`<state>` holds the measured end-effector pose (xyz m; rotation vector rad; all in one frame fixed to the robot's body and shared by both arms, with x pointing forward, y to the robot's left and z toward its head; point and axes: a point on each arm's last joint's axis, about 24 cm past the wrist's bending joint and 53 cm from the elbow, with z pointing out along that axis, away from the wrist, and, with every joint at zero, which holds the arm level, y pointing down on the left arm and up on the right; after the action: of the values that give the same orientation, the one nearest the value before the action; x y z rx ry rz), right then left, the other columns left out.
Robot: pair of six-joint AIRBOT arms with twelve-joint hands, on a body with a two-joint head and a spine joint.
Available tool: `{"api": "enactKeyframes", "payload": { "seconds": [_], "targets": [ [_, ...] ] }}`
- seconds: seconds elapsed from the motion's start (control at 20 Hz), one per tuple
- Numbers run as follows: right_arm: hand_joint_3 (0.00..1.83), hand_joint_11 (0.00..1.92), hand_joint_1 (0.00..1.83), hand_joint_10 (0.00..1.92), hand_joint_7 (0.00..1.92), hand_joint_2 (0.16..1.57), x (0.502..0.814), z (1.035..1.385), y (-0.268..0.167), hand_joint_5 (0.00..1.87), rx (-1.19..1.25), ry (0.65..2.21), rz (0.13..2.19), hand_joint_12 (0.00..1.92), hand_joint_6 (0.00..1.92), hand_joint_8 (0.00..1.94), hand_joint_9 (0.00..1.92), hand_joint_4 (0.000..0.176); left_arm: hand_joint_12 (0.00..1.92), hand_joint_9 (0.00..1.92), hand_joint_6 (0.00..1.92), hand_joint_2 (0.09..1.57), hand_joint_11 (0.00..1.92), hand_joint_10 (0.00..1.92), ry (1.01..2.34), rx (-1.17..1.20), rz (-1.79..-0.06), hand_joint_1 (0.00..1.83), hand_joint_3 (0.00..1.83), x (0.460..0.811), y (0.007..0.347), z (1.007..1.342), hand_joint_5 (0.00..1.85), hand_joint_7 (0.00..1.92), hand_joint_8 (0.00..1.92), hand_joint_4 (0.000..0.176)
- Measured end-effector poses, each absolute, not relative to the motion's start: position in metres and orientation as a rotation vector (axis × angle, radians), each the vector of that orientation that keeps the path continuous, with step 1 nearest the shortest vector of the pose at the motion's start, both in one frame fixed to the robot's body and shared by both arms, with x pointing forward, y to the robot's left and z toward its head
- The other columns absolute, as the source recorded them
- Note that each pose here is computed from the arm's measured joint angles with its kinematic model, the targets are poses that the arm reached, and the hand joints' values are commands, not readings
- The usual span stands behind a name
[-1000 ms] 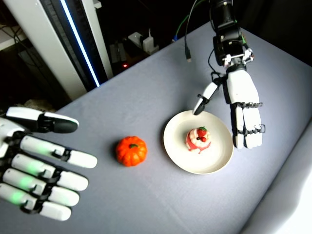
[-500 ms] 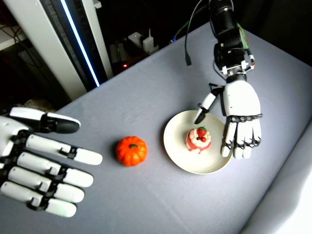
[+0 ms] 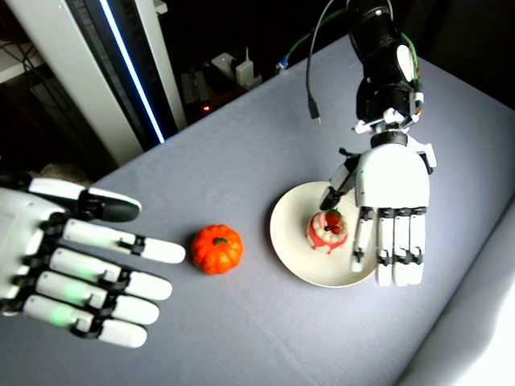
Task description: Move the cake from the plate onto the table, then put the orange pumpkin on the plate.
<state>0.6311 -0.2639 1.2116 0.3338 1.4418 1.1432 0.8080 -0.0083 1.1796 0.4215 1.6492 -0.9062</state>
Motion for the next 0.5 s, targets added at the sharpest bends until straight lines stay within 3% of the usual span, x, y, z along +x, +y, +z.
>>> {"api": "enactKeyframes", "payload": {
  "seconds": [0.05,0.15,0.2,0.25,0.3,0.35,0.5],
  "targets": [
    [0.00,0.01,0.80,0.01,0.08,1.09,0.631,1.211,-0.264,0.16,0.335,1.444,1.143,0.00,0.00,0.01,0.04,0.053,0.00,0.00,0.00,0.76,0.00,0.00,1.647,0.427,-0.915,0.77,0.01,0.806,-0.012,1.180,0.55,0.01,0.00,0.009],
    [0.00,0.01,0.79,0.01,0.08,1.09,0.631,1.211,-0.264,0.16,0.335,1.444,1.142,0.00,0.01,0.01,0.04,0.054,0.00,0.00,0.00,0.76,0.00,0.00,1.643,0.437,-0.933,0.78,0.01,0.802,-0.020,1.180,0.55,0.00,0.00,0.012],
    [0.00,0.06,0.78,0.01,0.09,1.08,0.631,1.211,-0.264,0.17,0.335,1.445,1.142,0.03,0.01,0.01,0.05,0.062,0.00,0.00,0.01,0.73,0.00,0.00,1.639,0.431,-0.952,0.82,0.00,0.800,-0.023,1.181,0.58,0.00,0.00,0.025],
    [0.00,0.06,0.78,0.01,0.09,1.08,0.631,1.211,-0.264,0.17,0.336,1.445,1.142,0.03,0.01,0.01,0.05,0.062,0.00,0.00,0.01,0.73,0.00,0.00,1.635,0.419,-0.964,0.82,0.00,0.800,-0.024,1.183,0.58,0.00,0.00,0.025],
    [0.01,0.02,0.76,0.00,0.10,1.06,0.631,1.211,-0.264,0.17,0.336,1.445,1.142,0.27,0.00,0.00,0.06,0.064,0.00,0.00,0.01,0.75,0.00,0.00,1.633,0.403,-0.976,0.81,0.01,0.801,-0.023,1.184,0.57,0.00,0.00,0.016],
    [0.01,0.00,0.75,0.00,0.09,1.07,0.631,1.211,-0.264,0.16,0.337,1.445,1.141,0.35,0.00,0.00,0.05,0.060,0.00,0.00,0.01,0.76,0.00,0.00,1.634,0.394,-0.980,0.83,0.01,0.802,-0.023,1.184,0.59,0.00,0.00,0.018],
    [0.00,0.00,0.76,0.00,0.11,1.06,0.632,1.211,-0.262,0.17,0.338,1.442,1.148,0.35,0.00,0.00,0.04,0.053,0.00,0.00,0.02,0.77,0.00,0.00,1.639,0.387,-0.984,0.85,0.01,0.801,-0.022,1.181,0.60,0.01,0.00,0.014]
  ]
}}
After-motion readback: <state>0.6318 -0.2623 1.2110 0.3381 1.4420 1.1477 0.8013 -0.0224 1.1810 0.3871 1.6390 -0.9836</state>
